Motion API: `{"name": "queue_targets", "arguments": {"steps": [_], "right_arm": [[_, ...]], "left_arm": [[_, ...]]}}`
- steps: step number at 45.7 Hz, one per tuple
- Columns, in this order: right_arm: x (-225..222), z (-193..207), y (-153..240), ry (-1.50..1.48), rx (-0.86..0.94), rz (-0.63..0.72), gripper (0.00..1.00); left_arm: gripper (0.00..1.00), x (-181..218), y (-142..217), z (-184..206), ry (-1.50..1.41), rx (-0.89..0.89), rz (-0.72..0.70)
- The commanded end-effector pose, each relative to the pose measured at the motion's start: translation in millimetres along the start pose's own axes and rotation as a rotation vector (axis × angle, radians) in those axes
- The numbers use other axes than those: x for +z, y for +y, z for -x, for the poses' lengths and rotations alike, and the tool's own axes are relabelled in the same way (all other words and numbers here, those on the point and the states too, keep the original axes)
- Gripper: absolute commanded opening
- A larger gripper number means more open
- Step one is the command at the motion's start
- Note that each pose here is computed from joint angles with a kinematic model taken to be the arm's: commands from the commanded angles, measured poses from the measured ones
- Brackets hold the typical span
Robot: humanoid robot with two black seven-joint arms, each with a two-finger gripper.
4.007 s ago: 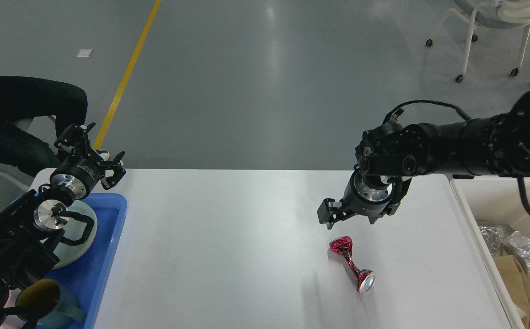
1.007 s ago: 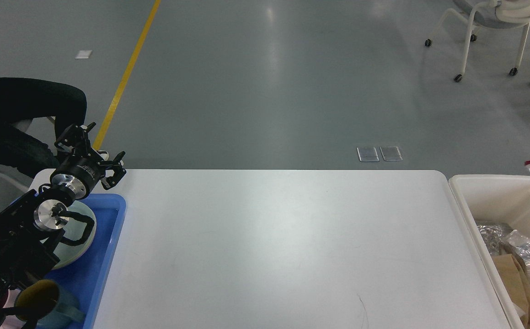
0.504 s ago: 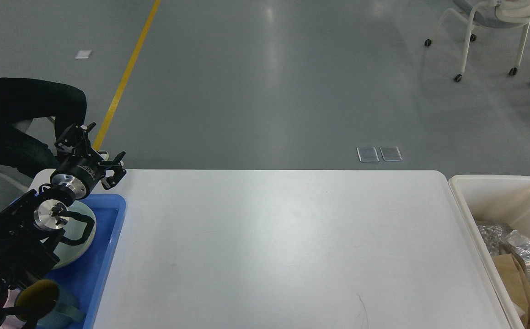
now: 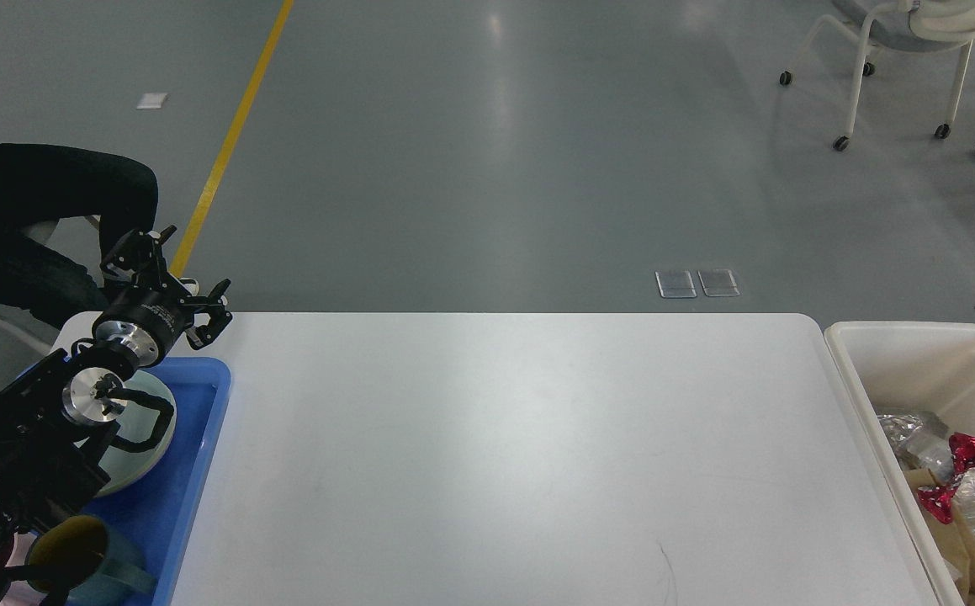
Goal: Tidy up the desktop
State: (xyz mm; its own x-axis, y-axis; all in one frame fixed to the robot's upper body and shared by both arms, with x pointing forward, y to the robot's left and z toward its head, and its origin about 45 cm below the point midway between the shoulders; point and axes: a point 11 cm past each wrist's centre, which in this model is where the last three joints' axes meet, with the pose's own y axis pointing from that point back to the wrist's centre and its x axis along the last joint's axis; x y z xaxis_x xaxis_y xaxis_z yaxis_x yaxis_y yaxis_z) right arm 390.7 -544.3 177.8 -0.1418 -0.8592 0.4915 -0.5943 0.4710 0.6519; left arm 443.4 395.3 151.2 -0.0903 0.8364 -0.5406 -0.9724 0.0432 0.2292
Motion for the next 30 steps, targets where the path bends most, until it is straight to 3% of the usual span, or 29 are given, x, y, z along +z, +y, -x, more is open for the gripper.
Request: {"name": "queue_targets", "arguments": {"steps": [1,14,30], "right_arm": [[-48,23,9,-0.250,-0.102,-0.142,1.00],[-155,84,60,-0.623,-0.334,-0.626,1.00],[-167,195,84,-0.811,-0.566,-0.596,1.00]], "left_arm": [[0.97,0,0,0,0.000,0.000,0.000],[0.97,0,0,0,0.000,0.000,0.000],[0.97,0,0,0,0.000,0.000,0.000]]}}
